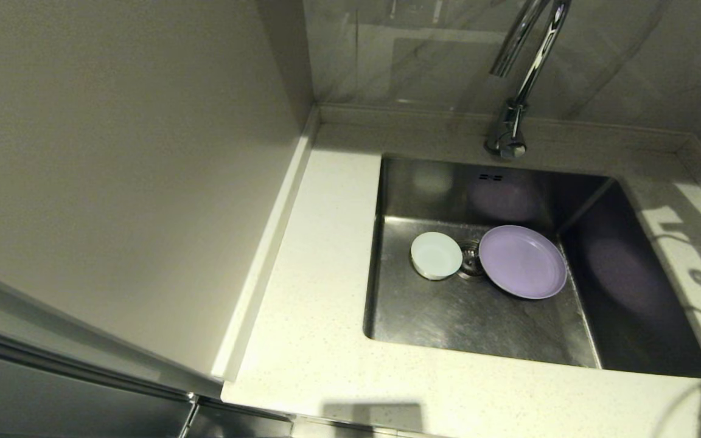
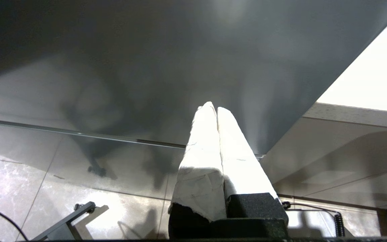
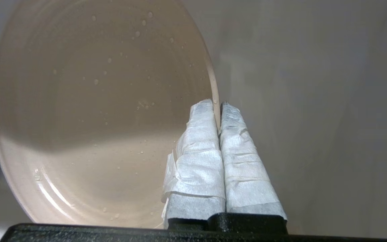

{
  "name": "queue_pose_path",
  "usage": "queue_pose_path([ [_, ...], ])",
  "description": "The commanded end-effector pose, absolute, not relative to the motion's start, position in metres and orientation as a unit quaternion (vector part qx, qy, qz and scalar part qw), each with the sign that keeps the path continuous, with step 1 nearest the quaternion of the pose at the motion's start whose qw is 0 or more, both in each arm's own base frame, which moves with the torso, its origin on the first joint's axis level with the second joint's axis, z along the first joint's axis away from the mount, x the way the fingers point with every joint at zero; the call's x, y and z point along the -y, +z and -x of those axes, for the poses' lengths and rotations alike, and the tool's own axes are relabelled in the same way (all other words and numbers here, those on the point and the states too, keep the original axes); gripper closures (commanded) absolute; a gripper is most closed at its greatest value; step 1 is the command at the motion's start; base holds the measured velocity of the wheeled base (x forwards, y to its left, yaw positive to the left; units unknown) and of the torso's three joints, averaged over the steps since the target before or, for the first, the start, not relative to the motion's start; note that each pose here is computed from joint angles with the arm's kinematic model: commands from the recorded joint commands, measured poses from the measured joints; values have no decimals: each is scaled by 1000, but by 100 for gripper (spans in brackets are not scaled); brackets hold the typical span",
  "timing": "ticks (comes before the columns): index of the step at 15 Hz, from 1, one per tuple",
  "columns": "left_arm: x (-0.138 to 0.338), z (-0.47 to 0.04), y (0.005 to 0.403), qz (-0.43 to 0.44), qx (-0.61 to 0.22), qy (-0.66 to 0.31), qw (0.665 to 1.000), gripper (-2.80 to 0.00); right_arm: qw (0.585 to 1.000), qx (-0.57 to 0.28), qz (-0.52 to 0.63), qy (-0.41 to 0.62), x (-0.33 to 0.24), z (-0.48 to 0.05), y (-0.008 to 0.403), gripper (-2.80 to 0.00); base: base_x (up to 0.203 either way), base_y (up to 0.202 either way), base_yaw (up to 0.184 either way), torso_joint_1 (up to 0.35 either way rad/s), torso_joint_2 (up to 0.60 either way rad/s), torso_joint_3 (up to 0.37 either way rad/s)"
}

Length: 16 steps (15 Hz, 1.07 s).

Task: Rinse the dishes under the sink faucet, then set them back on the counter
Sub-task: Put a plate back to the table from the sink

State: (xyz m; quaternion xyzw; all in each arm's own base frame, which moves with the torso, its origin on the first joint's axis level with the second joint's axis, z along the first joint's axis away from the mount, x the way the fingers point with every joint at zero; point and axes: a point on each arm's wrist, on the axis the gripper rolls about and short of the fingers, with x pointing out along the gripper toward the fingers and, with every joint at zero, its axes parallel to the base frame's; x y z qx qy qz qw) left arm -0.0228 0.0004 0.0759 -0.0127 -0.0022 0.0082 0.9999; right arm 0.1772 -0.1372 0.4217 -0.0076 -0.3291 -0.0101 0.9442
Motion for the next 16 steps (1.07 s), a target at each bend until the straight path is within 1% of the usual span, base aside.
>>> queue_pose_path([
  [1, 0, 23, 76, 13, 4, 8, 1000, 0, 933, 357, 38, -2, 127, -165, 444, 0, 0, 0, 0, 0, 0, 0],
  [2, 0, 23, 76, 12, 4, 8, 1000, 0, 937, 347, 42, -4, 127, -166, 440, 0, 0, 0, 0, 0, 0, 0],
  [3, 0, 23, 76, 13, 4, 8, 1000, 0, 946, 321, 40, -8, 131, -171, 426, 0, 0, 0, 0, 0, 0, 0],
  [4, 0, 23, 76, 13, 4, 8, 1000, 0, 960, 279, 32, -12, 136, -179, 400, 0, 0, 0, 0, 0, 0, 0],
  [6, 0, 23, 76, 13, 4, 8, 1000, 0, 984, 178, 16, -13, 142, -196, 333, 0, 0, 0, 0, 0, 0, 0],
  [7, 0, 23, 76, 13, 4, 8, 1000, 0, 990, 137, 21, -6, 140, -202, 305, 0, 0, 0, 0, 0, 0, 0],
  [8, 0, 23, 76, 13, 4, 8, 1000, 0, 993, 108, 37, 11, 133, -209, 286, 0, 0, 0, 0, 0, 0, 0],
  [9, 0, 23, 76, 13, 4, 8, 1000, 0, 994, 98, 44, 31, 125, -215, 279, 0, 0, 0, 0, 0, 0, 0],
  [10, 0, 23, 76, 13, 4, 8, 1000, 0, 993, 100, 49, 43, 119, -219, 280, 0, 0, 0, 0, 0, 0, 0],
  [15, 0, 23, 76, 13, 4, 8, 1000, 0, 985, 142, 65, 73, 98, -229, 305, 0, 0, 0, 0, 0, 0, 0],
  [16, 0, 23, 76, 13, 4, 8, 1000, 0, 986, 133, 60, 76, 97, -229, 299, 0, 0, 0, 0, 0, 0, 0],
])
